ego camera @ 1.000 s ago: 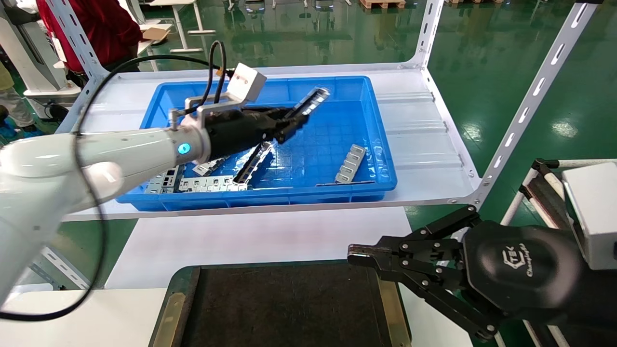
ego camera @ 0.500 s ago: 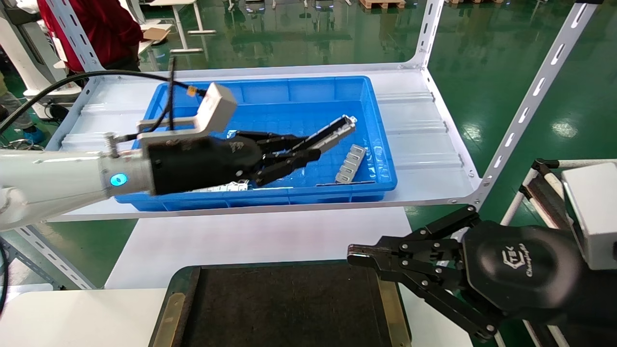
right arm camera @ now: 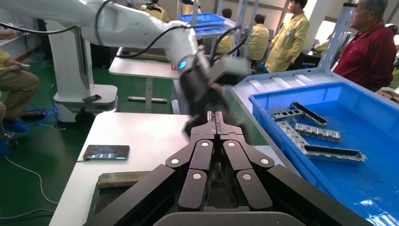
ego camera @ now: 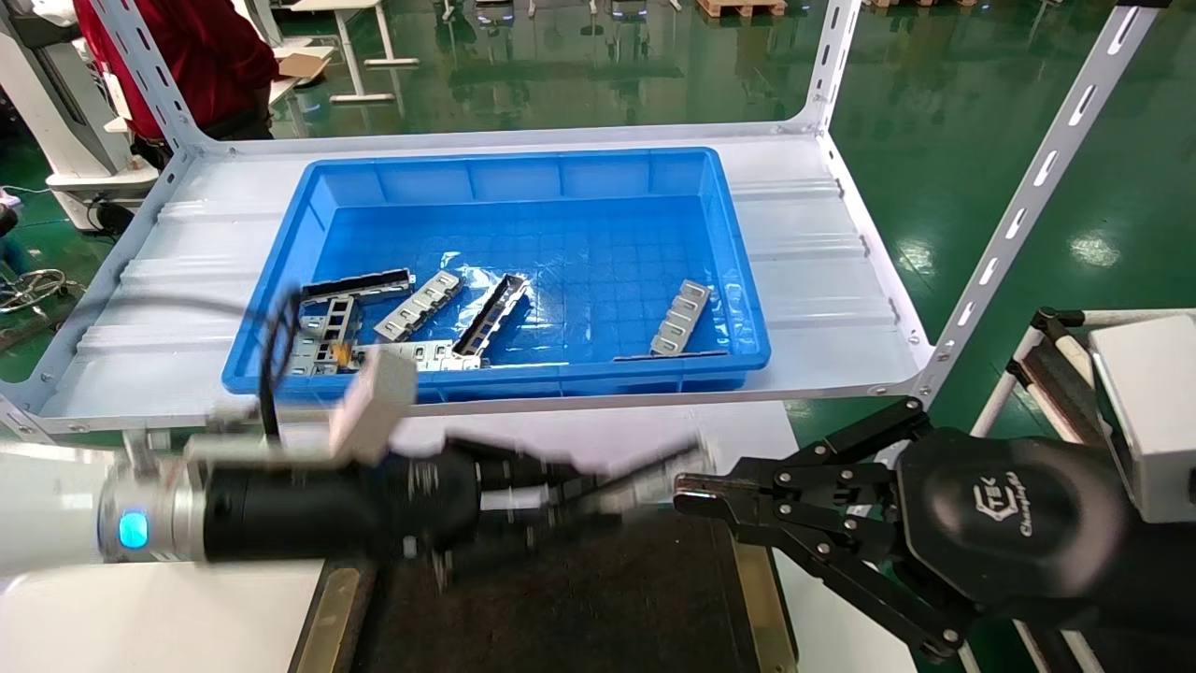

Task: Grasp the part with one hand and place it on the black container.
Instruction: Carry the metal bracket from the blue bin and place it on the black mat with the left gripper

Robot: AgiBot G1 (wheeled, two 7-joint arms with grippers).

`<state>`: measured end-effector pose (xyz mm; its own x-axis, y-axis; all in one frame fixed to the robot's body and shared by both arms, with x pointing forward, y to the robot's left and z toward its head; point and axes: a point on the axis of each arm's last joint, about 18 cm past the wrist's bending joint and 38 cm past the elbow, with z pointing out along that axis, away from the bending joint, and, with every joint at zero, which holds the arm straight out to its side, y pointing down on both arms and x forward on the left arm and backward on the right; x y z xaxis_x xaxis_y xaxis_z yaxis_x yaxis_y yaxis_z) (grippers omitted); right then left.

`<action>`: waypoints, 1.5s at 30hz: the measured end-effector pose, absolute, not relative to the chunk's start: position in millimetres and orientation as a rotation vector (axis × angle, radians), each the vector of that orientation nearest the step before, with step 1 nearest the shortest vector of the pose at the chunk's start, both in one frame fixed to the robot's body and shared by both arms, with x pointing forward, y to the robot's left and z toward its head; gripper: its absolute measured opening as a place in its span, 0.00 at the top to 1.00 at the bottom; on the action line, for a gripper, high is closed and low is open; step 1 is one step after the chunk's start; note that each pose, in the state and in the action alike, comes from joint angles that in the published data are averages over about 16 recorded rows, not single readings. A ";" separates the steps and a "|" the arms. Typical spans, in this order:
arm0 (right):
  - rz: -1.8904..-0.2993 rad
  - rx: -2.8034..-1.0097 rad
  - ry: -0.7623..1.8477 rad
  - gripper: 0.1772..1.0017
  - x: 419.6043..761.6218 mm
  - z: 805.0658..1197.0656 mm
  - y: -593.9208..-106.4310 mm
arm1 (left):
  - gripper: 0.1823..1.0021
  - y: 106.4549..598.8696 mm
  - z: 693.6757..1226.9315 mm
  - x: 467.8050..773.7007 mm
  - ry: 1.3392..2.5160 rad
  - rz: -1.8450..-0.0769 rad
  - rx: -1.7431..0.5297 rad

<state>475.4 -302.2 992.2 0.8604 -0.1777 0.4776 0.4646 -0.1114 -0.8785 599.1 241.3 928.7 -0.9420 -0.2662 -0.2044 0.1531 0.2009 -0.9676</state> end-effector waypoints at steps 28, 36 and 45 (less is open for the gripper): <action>-0.552 -1.595 -0.231 0.98 475.4 992.2 -302.2 | 0.79 191.7 727.2 611.1 1.888 -1.640 -1.099; -0.552 -1.595 -0.231 0.98 475.4 992.2 -302.2 | 0.79 170.0 706.6 633.0 1.686 -1.627 -1.317; -0.552 -1.595 -0.231 0.98 475.4 992.2 -302.2 | 0.79 147.6 696.9 648.5 1.521 -1.596 -1.479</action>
